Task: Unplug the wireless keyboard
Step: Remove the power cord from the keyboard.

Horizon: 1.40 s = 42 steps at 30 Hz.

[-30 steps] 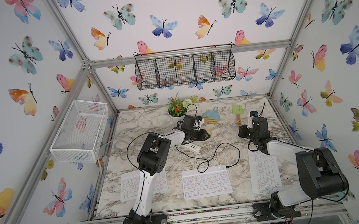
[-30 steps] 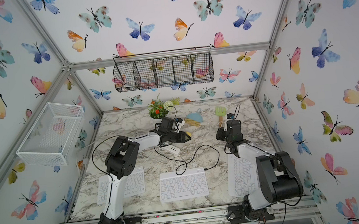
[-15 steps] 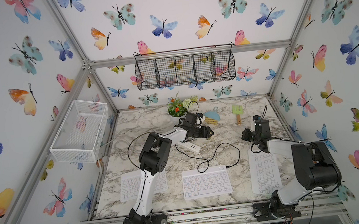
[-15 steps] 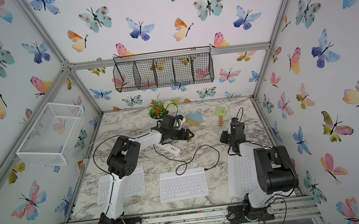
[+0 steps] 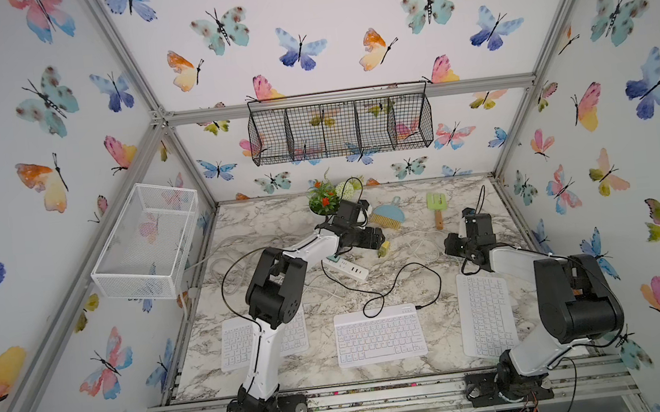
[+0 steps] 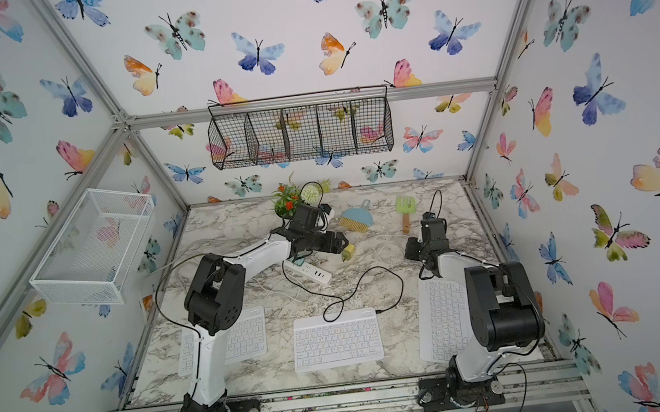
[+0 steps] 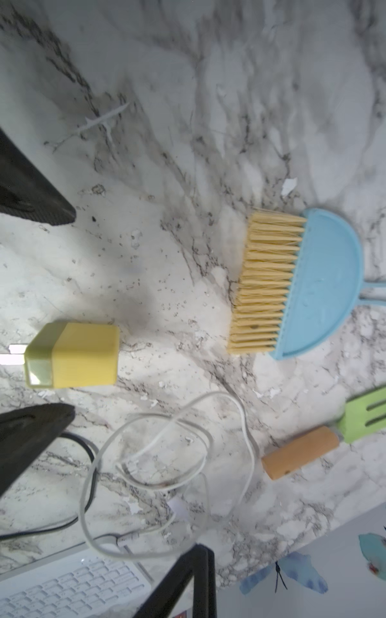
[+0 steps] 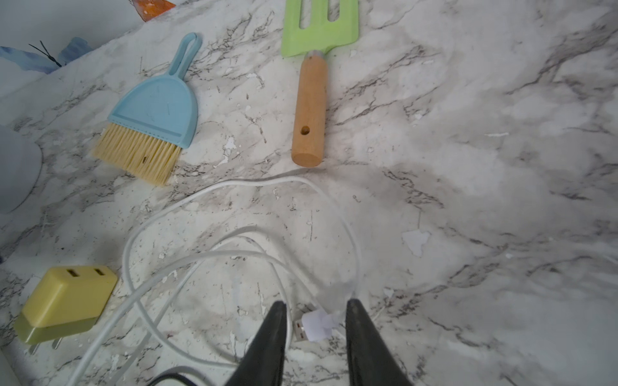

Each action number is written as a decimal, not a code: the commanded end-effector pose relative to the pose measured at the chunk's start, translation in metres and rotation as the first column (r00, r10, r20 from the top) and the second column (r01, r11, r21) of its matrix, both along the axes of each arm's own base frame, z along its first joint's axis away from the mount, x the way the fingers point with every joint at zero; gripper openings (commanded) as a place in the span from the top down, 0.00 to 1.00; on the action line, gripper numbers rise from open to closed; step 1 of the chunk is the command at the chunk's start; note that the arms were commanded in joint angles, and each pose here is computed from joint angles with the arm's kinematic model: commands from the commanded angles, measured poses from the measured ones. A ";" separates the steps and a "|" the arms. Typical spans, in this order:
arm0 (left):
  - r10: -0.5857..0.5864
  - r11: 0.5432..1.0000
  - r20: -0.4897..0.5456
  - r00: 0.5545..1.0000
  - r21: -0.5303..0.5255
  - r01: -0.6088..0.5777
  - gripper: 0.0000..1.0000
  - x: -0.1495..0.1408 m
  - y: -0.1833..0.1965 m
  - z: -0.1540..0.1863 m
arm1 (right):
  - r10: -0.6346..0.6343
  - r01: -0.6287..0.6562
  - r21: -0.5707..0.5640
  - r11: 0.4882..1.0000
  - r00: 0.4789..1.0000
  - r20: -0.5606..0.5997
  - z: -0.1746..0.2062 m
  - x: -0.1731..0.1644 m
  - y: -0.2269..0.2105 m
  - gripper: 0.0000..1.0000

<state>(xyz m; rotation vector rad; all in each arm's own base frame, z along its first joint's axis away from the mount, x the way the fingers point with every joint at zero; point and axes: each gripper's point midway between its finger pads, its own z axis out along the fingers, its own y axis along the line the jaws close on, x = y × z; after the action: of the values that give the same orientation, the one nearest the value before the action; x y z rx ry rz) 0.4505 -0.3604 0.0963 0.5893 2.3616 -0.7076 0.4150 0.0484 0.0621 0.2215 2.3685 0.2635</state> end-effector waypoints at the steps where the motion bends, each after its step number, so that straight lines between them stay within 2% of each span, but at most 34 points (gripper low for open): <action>1: -0.080 0.997 0.097 0.992 0.024 0.078 0.17 -0.021 -0.012 0.044 | -0.001 -0.002 -0.056 0.998 0.998 -0.059 -0.006 -0.005 -0.009 0.64; 5: -0.140 0.990 0.097 0.985 0.024 0.139 0.19 -0.046 -0.023 0.048 | 0.009 -0.015 -0.085 0.996 0.997 -0.075 0.000 -0.010 -0.012 0.61; 6: -0.150 0.989 0.112 0.982 0.009 0.150 0.20 -0.052 -0.024 0.061 | 0.013 -0.021 -0.098 0.995 0.996 -0.084 0.002 -0.012 -0.013 0.61; 12: -0.220 0.975 0.085 0.972 -0.012 0.222 0.23 -0.087 -0.044 0.059 | 0.014 -0.050 -0.171 0.984 0.979 -0.203 -0.004 -0.032 -0.023 0.60; 19: -0.319 0.946 0.050 0.946 -0.033 0.321 0.24 -0.128 -0.072 0.048 | 0.045 -0.103 -0.157 0.982 0.941 -0.336 -0.024 -0.052 -0.020 0.59; 25: -0.377 0.924 0.015 0.926 -0.069 0.377 0.25 -0.157 -0.092 0.040 | -0.005 -0.067 -0.173 0.983 0.922 -0.388 -0.033 -0.057 -0.026 0.60; 28: -0.398 0.913 0.027 0.917 -0.089 0.399 0.26 -0.169 -0.101 0.039 | -0.026 -0.051 -0.179 0.983 0.915 -0.402 -0.034 -0.059 -0.029 0.59; 32: -0.468 0.874 0.076 0.881 -0.109 0.474 0.27 -0.187 -0.111 0.034 | -0.044 -0.033 -0.169 0.985 0.900 -0.434 -0.041 -0.061 -0.028 0.60; 35: -0.494 0.861 0.115 0.862 -0.072 0.503 0.27 -0.193 -0.110 0.029 | -0.045 -0.035 -0.161 0.986 0.884 -0.465 -0.047 -0.064 -0.027 0.63; 42: -0.498 0.861 0.125 0.858 -0.050 0.507 0.27 -0.192 -0.109 0.026 | -0.072 -0.024 -0.171 0.985 0.844 -0.532 -0.059 -0.076 -0.030 0.69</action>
<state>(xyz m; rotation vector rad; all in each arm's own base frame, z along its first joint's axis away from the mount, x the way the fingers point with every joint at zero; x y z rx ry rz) 0.2563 -0.4642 0.1042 1.1857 2.1523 -0.9537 0.3571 0.0250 0.0160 0.2226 2.8393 0.0210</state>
